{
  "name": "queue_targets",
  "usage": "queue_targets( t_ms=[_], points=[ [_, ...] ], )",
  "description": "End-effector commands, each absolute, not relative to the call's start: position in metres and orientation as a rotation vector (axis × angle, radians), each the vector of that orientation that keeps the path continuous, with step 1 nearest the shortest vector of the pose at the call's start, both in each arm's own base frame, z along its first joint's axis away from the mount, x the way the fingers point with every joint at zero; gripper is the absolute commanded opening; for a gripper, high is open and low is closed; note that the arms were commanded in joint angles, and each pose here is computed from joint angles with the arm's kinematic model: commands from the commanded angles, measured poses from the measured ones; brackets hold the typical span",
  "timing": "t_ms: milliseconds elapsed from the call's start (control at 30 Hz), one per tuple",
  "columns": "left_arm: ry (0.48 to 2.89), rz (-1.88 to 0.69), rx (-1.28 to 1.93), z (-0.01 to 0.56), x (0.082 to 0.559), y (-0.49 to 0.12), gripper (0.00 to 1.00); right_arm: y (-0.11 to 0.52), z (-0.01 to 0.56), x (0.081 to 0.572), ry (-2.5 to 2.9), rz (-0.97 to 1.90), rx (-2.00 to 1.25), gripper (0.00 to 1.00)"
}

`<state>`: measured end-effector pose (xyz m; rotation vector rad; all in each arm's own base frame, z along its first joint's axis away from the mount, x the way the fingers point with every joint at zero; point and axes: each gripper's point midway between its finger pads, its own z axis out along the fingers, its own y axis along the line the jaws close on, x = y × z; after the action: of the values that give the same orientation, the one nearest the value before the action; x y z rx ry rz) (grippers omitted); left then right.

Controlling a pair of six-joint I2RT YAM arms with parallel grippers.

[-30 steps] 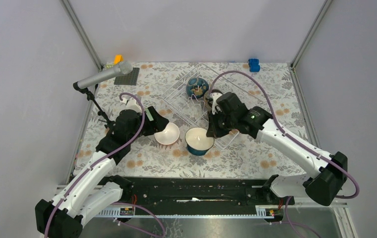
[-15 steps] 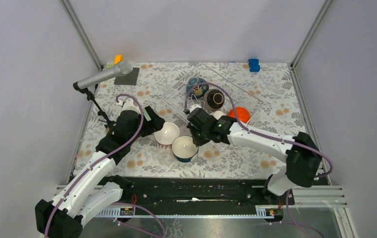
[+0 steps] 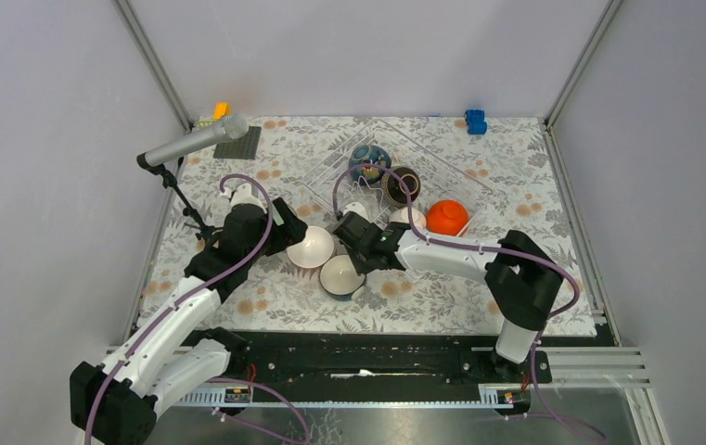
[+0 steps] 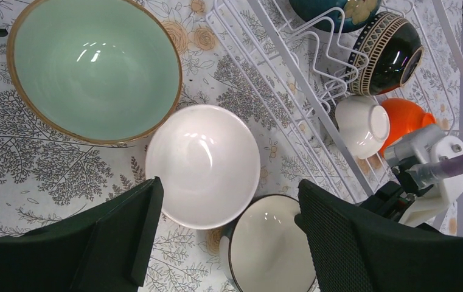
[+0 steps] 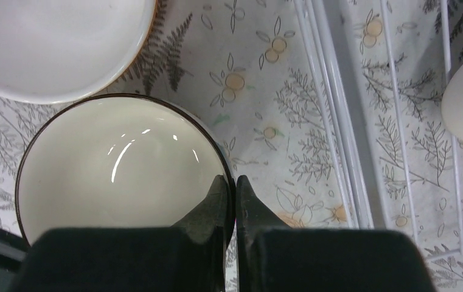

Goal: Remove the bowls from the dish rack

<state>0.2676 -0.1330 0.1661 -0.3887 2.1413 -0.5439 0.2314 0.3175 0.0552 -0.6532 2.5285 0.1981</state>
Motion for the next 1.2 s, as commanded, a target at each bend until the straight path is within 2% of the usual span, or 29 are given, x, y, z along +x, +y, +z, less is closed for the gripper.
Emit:
queue_targets(
  t_ms=[0, 167, 367, 433, 567, 667, 933, 1000, 1167],
  points=[
    [2.039, -0.579, -0.414, 0.195, 0.284, -0.135, 0.87, 0.341, 0.070, 0.261, 2.401, 0.212, -0.549, 0.00],
    [2.035, -0.531, -0.456, 0.191, 0.286, -0.126, 0.87, 0.351, 0.075, 0.283, 2.332, 0.176, -0.488, 0.00],
    [2.031, -0.484, -0.498, 0.187, 0.288, -0.118, 0.87, 0.365, 0.082, 0.306, 2.242, 0.149, -0.467, 0.06],
    [2.034, -0.486, -0.497, 0.186, 0.289, -0.118, 0.87, 0.370, 0.082, 0.310, 2.228, 0.158, -0.474, 0.13],
    [2.036, -0.491, -0.490, 0.187, 0.289, -0.120, 0.87, 0.376, 0.087, 0.306, 2.224, 0.209, -0.503, 0.39],
    [2.032, -0.493, -0.481, 0.189, 0.289, -0.120, 0.87, 0.373, 0.097, 0.300, 2.214, 0.241, -0.522, 0.49],
    [2.029, -0.561, -0.418, 0.194, 0.289, -0.132, 0.87, 0.361, 0.165, 0.289, 2.119, 0.324, -0.577, 0.62],
    [2.027, -0.588, -0.399, 0.196, 0.290, -0.137, 0.87, 0.355, 0.179, 0.294, 2.093, 0.299, -0.567, 0.68],
    [2.027, -0.628, -0.376, 0.201, 0.290, -0.144, 0.87, 0.325, 0.192, 0.321, 2.114, 0.252, -0.478, 0.71]
  ],
)
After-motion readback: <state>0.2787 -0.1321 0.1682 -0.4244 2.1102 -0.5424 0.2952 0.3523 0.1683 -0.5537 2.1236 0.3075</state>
